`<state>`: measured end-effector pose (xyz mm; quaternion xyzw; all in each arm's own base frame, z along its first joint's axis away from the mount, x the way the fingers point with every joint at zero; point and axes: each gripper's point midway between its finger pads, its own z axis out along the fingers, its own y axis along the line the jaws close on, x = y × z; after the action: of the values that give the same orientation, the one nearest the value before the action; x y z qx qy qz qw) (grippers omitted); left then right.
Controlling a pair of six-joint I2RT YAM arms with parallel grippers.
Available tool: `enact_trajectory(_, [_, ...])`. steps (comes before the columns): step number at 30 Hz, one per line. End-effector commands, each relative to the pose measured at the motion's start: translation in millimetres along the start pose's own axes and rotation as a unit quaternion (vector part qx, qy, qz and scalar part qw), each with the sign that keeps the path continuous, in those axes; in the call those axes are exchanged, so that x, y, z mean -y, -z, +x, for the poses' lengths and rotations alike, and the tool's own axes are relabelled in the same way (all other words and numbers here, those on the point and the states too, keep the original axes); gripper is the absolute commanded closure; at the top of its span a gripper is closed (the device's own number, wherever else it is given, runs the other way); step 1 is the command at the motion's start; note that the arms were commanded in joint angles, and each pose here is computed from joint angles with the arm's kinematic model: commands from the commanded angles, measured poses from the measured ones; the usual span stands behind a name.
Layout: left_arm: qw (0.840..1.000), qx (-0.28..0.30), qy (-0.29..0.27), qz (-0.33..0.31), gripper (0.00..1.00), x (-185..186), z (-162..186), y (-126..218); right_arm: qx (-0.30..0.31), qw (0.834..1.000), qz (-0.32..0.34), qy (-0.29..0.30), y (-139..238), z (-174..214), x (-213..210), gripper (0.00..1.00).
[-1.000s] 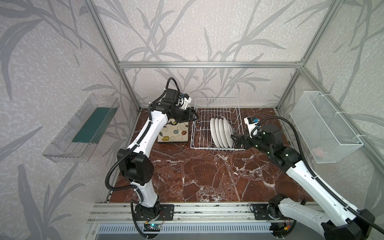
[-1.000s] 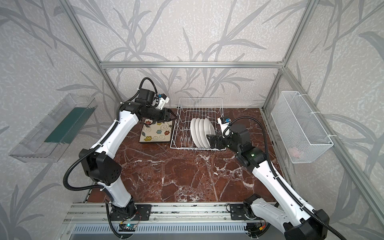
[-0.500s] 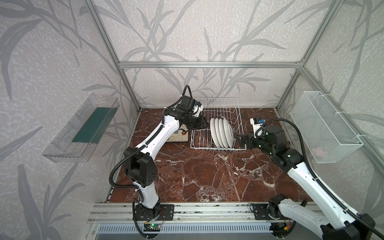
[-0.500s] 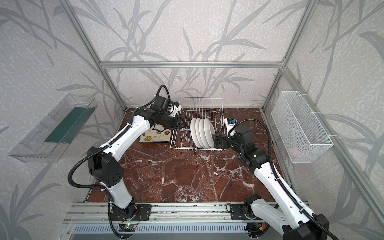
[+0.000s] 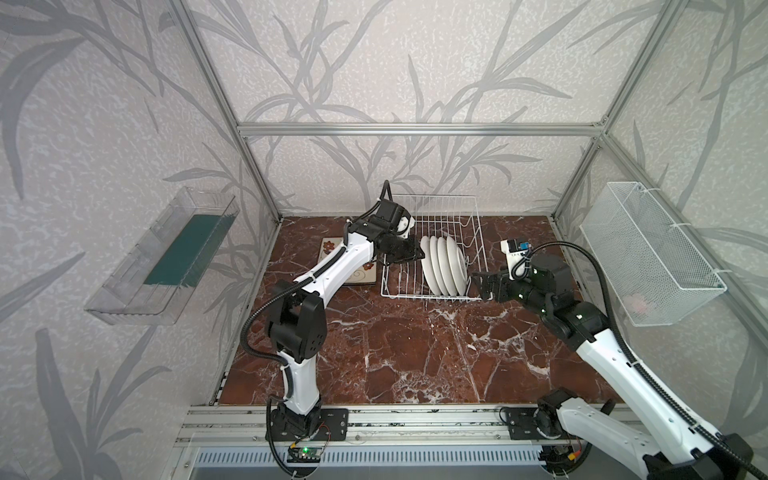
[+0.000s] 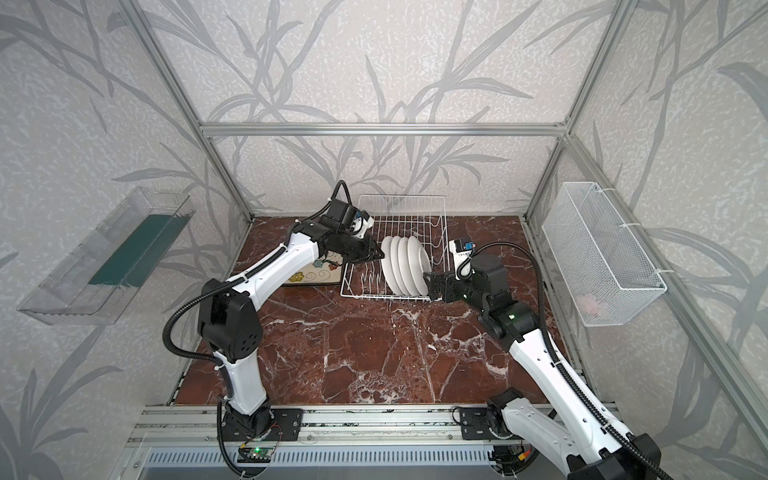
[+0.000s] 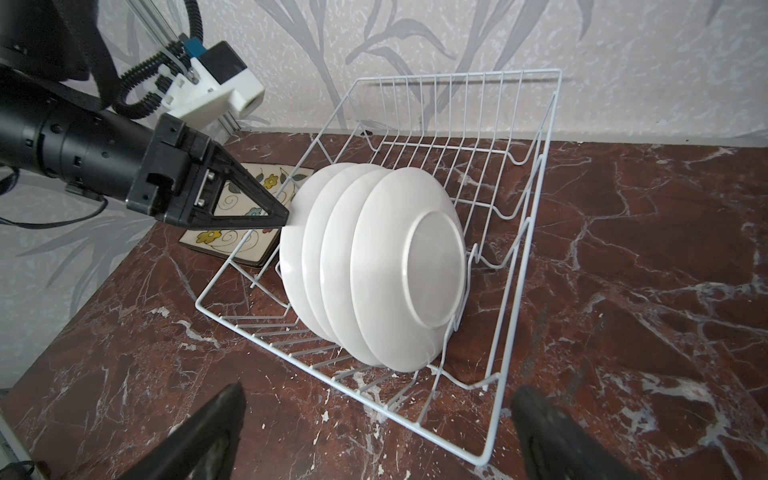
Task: Unload the plates from the dish rack
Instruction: 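Move the left gripper back over the rack to the white plates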
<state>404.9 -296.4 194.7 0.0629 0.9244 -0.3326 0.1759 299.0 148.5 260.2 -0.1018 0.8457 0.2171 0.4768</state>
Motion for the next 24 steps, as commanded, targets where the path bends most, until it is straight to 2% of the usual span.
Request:
enact_trajectory(1, [1.0, 0.008, 0.006, -0.002, 0.73, 2.3, -2.8, -9.7, 0.007, 1.0, -0.013, 0.001, 1.4, -2.0, -4.0, 0.01])
enact_trajectory(12, [1.0, 0.002, 0.017, -0.002, 0.73, -0.8, -4.9, -28.4, 0.0, 1.0, -0.015, 0.006, -1.7, 1.1, -3.9, 0.01])
enact_trajectory(16, [0.999, 0.002, 0.033, 0.012, 0.81, 1.7, -4.6, -36.3, 0.001, 1.0, -0.012, 0.011, -1.8, 2.2, -2.6, 0.01])
enact_trajectory(24, [0.999, 0.002, 0.042, 0.026, 0.88, 7.8, -1.8, -41.1, 0.0, 1.0, -0.007, 0.017, -2.8, 4.0, -0.1, 0.01])
